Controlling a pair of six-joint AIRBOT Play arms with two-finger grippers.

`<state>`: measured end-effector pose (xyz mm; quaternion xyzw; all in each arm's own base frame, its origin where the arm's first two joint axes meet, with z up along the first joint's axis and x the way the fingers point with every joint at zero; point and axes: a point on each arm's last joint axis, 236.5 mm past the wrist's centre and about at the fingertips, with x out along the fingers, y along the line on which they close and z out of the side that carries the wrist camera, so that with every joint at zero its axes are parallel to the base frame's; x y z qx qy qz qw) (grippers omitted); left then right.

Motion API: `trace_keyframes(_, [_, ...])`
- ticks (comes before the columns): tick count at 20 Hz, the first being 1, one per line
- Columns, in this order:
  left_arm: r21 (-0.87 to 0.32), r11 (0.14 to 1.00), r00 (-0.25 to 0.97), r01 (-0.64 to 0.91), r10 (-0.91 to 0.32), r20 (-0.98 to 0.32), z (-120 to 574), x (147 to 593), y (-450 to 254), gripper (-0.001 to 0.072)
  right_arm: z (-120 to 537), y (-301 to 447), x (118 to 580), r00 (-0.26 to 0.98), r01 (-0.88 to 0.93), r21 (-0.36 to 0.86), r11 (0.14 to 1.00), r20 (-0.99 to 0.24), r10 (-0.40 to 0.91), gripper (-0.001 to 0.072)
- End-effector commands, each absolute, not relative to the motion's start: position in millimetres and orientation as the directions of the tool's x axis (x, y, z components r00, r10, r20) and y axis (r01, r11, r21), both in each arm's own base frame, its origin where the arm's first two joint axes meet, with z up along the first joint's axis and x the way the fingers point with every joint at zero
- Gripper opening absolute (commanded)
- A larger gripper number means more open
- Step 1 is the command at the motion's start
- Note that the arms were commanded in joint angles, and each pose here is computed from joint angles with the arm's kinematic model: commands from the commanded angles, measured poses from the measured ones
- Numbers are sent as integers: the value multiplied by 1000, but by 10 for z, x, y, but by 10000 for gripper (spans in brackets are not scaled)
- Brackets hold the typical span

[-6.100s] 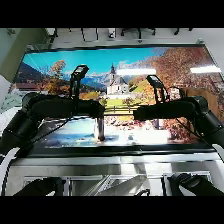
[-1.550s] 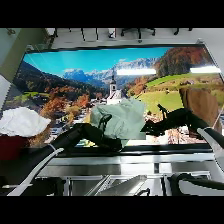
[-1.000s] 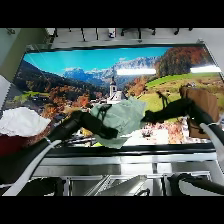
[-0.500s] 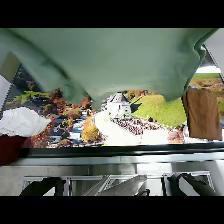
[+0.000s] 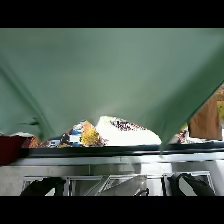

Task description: Fold the shirts.

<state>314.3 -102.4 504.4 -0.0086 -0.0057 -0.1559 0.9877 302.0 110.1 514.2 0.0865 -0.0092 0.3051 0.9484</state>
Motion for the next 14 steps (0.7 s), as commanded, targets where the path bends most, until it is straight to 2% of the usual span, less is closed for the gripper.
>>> trace_keyframes(1, [40, 959, 938, 281, -266, -223, 4092, 4198, -1197, 10, 3947, 1231, 3711, 761, -559, 326, 763, -165, 628, 23])
trace_keyframes(4, [49, 968, 895, 246, -208, -395, 2934, 5292, -1217, 10, 2641, 1087, 4465, 772, -381, 415, 826, -348, 531, 23])
trace_keyframes(7, [44, 969, 829, 244, -184, -528, 1696, 6037, -1328, 10, 1434, 884, 5050, 738, -211, 477, 853, -494, 459, 23])
trace_keyframes(10, [40, 964, 695, 264, -161, -700, 601, 6267, -1441, 10, 398, 877, 5356, 657, -89, 555, 827, -591, 467, 24])
trace_keyframes(13, [34, 963, 616, 268, -144, -775, 71, 6243, -1440, 12, -312, 933, 5380, 575, -16, 594, 804, -652, 494, 24])
trace_keyframes(14, [34, 963, 604, 268, -141, -784, 25, 6203, -1428, 154, -415, 938, 5368, 560, -5, 597, 802, -663, 497, 24])
